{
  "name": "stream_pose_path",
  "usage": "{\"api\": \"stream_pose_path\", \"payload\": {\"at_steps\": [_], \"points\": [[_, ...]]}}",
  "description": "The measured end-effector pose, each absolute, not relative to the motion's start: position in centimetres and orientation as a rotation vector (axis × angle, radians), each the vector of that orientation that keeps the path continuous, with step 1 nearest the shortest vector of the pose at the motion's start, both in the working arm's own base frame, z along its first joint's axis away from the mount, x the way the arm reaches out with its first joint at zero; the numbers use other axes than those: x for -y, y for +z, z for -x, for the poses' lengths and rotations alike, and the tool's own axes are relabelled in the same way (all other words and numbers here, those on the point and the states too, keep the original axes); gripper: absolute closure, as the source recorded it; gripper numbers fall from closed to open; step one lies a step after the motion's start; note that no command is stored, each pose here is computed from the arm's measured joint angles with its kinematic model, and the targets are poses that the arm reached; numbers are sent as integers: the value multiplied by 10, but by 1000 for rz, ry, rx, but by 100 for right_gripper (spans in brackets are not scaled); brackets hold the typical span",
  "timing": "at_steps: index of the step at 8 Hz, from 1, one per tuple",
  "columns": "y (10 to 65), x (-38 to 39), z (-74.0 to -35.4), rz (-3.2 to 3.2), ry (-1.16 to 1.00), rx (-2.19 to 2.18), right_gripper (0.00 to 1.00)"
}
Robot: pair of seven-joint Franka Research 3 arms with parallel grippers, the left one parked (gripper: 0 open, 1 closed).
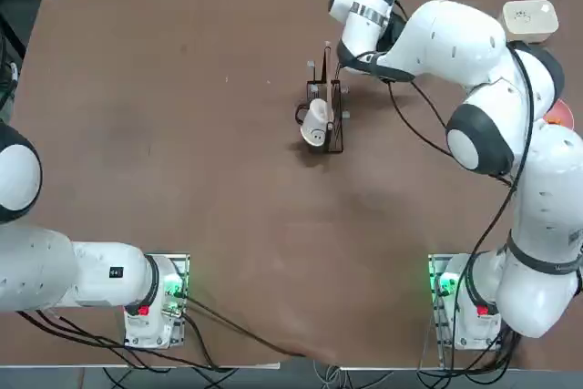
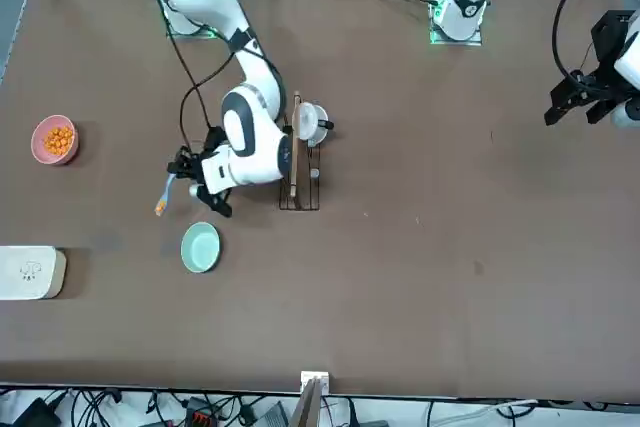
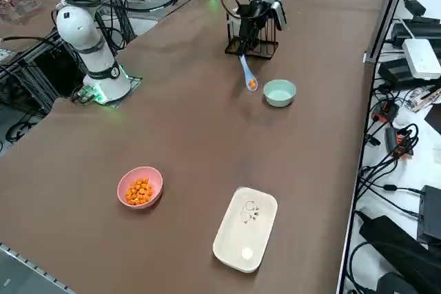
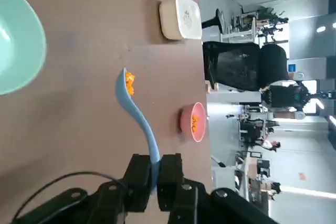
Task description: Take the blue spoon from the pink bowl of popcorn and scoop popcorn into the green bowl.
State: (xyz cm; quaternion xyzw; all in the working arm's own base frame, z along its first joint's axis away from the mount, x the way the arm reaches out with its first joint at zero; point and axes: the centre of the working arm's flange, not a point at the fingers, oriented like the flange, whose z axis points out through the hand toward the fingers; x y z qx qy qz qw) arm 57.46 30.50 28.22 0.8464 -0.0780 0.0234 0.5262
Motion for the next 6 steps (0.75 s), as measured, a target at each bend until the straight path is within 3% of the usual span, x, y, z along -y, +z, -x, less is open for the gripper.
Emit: {"api": "stream_pose_path", "payload": {"at_steps": [6], "points": [[290, -363, -602, -2162, 209, 184, 89]]}}
